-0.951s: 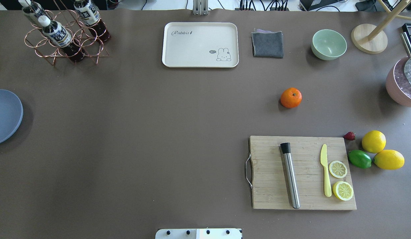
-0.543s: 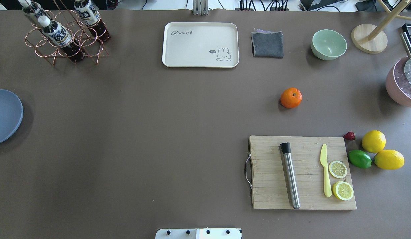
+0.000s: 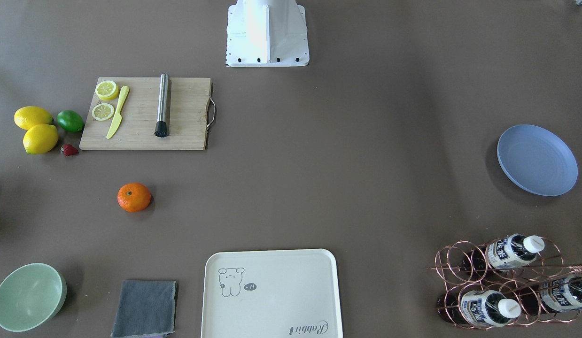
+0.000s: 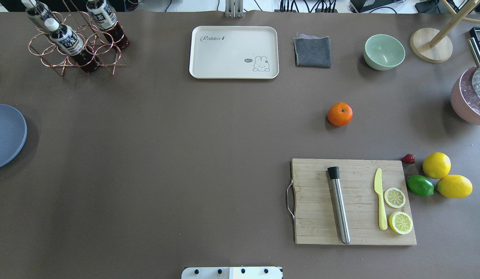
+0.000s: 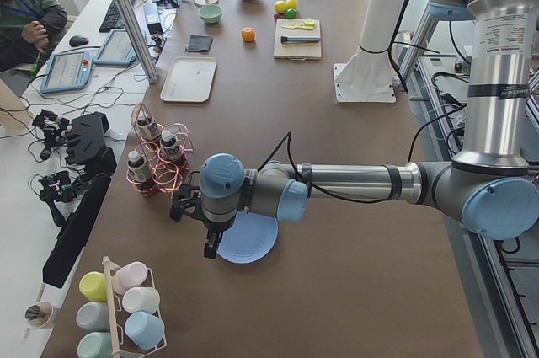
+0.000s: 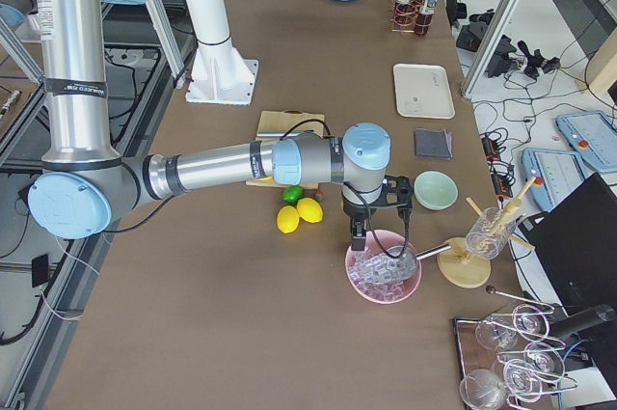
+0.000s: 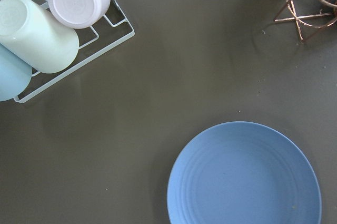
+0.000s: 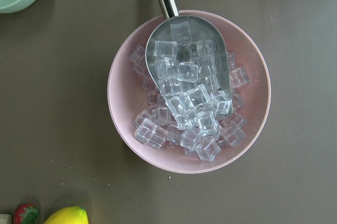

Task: Pick orange to plate

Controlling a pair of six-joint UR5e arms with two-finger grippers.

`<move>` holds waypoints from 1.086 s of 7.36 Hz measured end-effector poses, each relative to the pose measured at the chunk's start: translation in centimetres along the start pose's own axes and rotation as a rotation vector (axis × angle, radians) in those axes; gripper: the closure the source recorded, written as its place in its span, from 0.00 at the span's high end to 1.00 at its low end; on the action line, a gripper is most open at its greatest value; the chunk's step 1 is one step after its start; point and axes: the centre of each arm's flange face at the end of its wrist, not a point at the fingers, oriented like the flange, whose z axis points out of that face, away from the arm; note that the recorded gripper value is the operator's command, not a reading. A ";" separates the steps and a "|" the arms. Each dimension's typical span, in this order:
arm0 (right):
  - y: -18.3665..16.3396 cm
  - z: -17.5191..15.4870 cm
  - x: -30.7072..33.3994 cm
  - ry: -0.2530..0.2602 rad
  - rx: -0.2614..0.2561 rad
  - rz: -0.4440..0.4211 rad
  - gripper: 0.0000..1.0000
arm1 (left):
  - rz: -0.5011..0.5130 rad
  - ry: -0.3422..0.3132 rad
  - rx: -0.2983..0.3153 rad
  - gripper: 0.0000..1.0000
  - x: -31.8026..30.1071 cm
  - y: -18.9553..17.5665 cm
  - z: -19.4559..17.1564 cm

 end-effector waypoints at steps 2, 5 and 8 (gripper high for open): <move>-1.3 0.0 -2.6 -0.005 0.002 0.021 1.00 | 0.046 0.000 0.044 0.98 -3.7 2.0 3.7; -2.1 -0.1 -5.1 -0.011 0.007 0.007 1.00 | 0.031 0.056 0.010 0.98 -4.4 4.0 7.5; -2.2 -0.1 -5.8 -0.018 0.009 -0.002 1.00 | 0.054 0.119 -0.036 0.98 -1.8 5.4 12.3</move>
